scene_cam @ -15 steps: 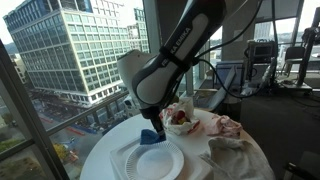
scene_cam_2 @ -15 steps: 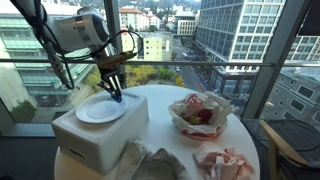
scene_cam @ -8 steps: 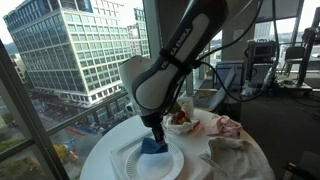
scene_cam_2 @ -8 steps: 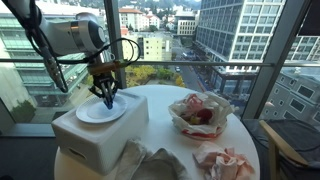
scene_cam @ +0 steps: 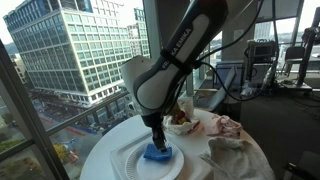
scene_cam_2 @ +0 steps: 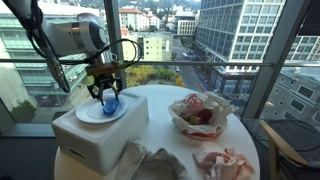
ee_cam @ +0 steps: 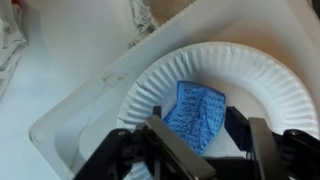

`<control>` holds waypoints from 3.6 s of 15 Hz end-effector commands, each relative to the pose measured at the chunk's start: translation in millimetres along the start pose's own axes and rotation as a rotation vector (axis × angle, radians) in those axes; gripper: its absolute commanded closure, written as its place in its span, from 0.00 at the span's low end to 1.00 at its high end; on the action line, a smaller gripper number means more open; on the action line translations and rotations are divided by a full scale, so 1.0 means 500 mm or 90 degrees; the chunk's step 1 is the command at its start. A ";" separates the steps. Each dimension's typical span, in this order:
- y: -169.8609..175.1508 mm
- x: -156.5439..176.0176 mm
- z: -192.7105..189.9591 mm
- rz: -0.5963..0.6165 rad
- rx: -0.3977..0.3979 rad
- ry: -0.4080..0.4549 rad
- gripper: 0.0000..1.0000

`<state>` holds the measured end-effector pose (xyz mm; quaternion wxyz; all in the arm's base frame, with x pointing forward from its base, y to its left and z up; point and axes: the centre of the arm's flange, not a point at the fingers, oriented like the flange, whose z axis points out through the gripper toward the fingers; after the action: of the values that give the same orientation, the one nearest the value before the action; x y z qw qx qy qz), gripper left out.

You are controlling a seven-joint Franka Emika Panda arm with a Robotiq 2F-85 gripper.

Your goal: Clean the plate with the blue sponge

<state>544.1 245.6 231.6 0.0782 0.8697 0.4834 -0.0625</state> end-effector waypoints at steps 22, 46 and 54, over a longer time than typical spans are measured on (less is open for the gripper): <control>-0.007 0.017 0.063 0.262 -0.004 0.129 0.00; -0.016 0.021 0.079 0.259 0.034 0.123 0.93; -0.098 0.060 0.075 0.190 0.095 0.133 0.93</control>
<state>530.0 281.5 204.8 -0.0071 0.9429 0.3322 0.0255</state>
